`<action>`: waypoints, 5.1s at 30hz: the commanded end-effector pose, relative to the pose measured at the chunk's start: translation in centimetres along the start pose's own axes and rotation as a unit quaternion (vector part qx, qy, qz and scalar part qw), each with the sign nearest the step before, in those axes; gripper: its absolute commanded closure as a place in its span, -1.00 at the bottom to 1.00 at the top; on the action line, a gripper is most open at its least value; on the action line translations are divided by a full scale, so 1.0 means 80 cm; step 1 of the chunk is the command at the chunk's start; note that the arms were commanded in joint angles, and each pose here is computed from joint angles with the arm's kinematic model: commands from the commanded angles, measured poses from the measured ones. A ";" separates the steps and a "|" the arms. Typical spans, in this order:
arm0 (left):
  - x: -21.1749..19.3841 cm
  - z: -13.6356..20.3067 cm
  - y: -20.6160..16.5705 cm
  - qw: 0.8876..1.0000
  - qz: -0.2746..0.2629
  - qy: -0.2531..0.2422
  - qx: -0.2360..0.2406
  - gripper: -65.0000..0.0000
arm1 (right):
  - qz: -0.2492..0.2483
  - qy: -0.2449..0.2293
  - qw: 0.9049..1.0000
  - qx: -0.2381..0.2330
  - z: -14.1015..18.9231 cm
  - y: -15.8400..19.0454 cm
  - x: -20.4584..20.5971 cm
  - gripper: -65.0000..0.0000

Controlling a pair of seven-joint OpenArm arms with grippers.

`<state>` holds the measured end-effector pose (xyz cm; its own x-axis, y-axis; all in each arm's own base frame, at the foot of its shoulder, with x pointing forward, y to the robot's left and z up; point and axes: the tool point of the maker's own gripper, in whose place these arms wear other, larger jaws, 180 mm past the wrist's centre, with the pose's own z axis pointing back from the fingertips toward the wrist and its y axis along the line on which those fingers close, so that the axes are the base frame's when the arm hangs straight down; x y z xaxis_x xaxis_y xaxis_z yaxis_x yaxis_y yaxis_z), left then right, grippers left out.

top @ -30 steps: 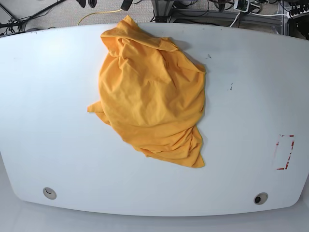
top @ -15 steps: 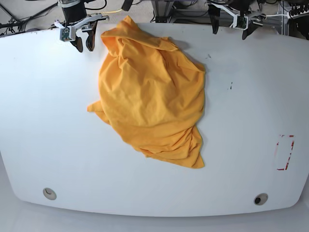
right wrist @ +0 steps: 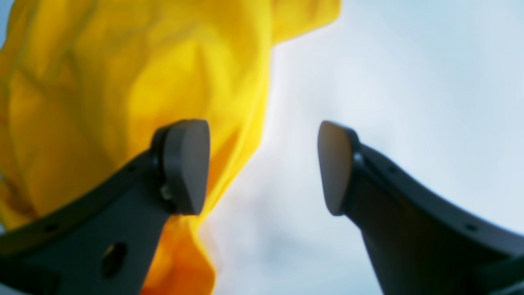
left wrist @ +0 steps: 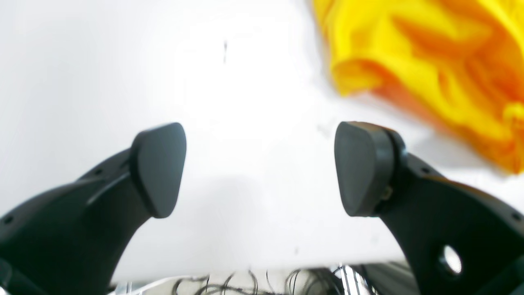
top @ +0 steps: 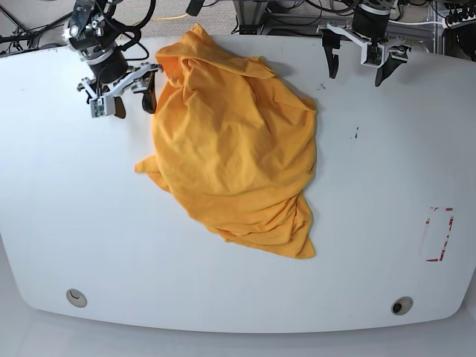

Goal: Fold the T-shirt properly

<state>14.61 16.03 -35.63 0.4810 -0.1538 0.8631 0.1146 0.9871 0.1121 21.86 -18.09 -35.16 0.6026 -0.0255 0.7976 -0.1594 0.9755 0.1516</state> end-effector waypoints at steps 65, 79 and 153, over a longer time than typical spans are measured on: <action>0.081 -0.068 -0.030 0.992 -0.035 -0.076 -0.093 -0.63 | 0.230 -0.158 0.960 0.015 -0.032 0.020 0.306 1.00; 0.139 -0.134 -0.045 0.992 -0.039 -0.070 -0.096 -0.64 | 0.266 -0.189 0.945 -0.020 -0.009 0.002 0.362 1.00; 0.354 -0.215 0.031 0.985 -0.105 -0.132 -0.038 1.00 | 0.280 -0.228 0.929 -0.077 0.001 -0.036 0.498 1.00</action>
<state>42.35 12.65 -23.88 0.2944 -0.3327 0.8959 0.3027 0.9216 0.2428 45.75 -22.12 -7.77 0.1543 0.4293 0.8899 -0.2360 0.8906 -0.3888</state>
